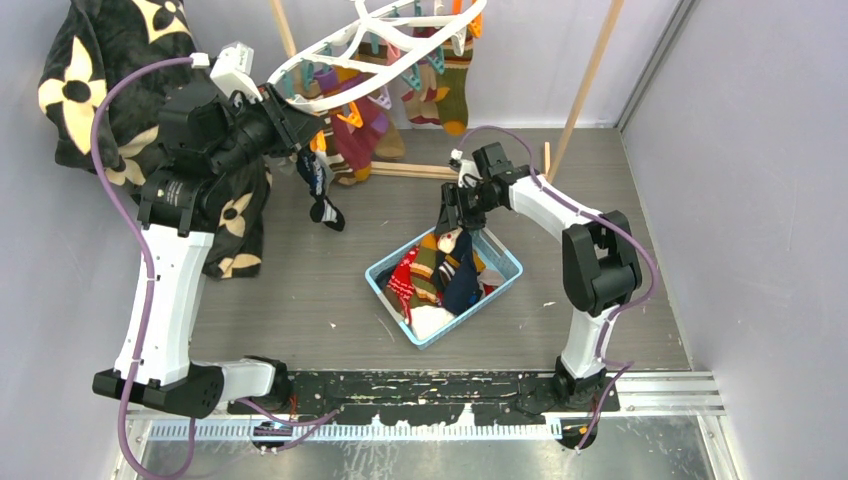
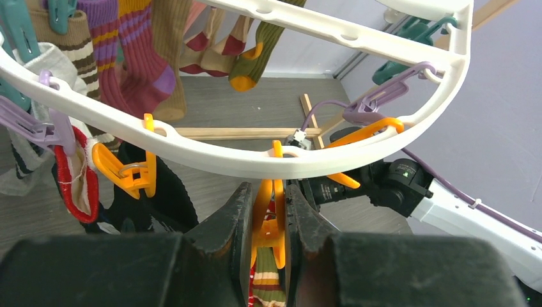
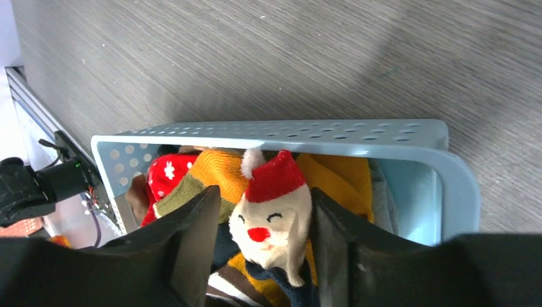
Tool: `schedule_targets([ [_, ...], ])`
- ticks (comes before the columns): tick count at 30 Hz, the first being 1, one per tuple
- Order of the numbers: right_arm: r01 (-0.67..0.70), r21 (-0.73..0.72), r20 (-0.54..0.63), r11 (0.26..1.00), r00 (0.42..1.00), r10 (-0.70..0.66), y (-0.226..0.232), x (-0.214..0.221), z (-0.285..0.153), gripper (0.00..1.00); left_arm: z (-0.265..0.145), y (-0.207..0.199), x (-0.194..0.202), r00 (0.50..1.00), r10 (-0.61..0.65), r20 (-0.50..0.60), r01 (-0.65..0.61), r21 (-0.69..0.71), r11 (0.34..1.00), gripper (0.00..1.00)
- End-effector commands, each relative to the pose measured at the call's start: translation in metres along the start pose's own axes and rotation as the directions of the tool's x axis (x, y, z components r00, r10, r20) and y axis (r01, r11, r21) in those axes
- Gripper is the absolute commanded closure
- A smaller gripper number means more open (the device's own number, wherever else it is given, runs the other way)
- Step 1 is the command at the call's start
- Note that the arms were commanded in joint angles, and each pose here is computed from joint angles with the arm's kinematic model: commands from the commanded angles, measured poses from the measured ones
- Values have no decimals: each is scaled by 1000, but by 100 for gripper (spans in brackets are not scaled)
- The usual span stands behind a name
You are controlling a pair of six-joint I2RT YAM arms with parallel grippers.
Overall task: Clip the socks to the hanger
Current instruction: Pick up the sock from the bin.
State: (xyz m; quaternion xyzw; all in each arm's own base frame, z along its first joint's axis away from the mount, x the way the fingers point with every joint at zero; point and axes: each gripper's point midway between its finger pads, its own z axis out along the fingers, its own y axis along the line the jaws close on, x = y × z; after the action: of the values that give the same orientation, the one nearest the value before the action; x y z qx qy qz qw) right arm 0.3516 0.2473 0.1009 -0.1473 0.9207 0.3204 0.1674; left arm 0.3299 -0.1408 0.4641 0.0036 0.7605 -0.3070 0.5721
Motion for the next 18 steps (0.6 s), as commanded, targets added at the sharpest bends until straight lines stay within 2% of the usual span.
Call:
schedule_targets([
  [1,48,-94,79,994,996,-41,28,-31,-14,47,-11,2,1,1000,15,-1,-15,-18,1000,88],
  [4,50,-100,89,994,995,-41,32,-32,-19,59,-10,3,1,1000,15,-1,-15,-20,1000,88],
  [9,67,-83,109,994,992,-58,34,-32,-29,70,-9,5,4,1000,13,-7,-13,-26,1000,88],
  [12,72,-67,121,995,991,-64,34,-34,-33,81,-8,6,2,1000,15,0,-15,-33,999,88],
  [16,110,-50,227,993,969,-96,46,-53,-53,90,-6,9,-3,1000,18,11,-17,-55,998,88],
  [18,170,-36,336,985,930,-148,59,-69,-73,93,-6,11,-7,1000,19,22,-17,-73,997,88],
])
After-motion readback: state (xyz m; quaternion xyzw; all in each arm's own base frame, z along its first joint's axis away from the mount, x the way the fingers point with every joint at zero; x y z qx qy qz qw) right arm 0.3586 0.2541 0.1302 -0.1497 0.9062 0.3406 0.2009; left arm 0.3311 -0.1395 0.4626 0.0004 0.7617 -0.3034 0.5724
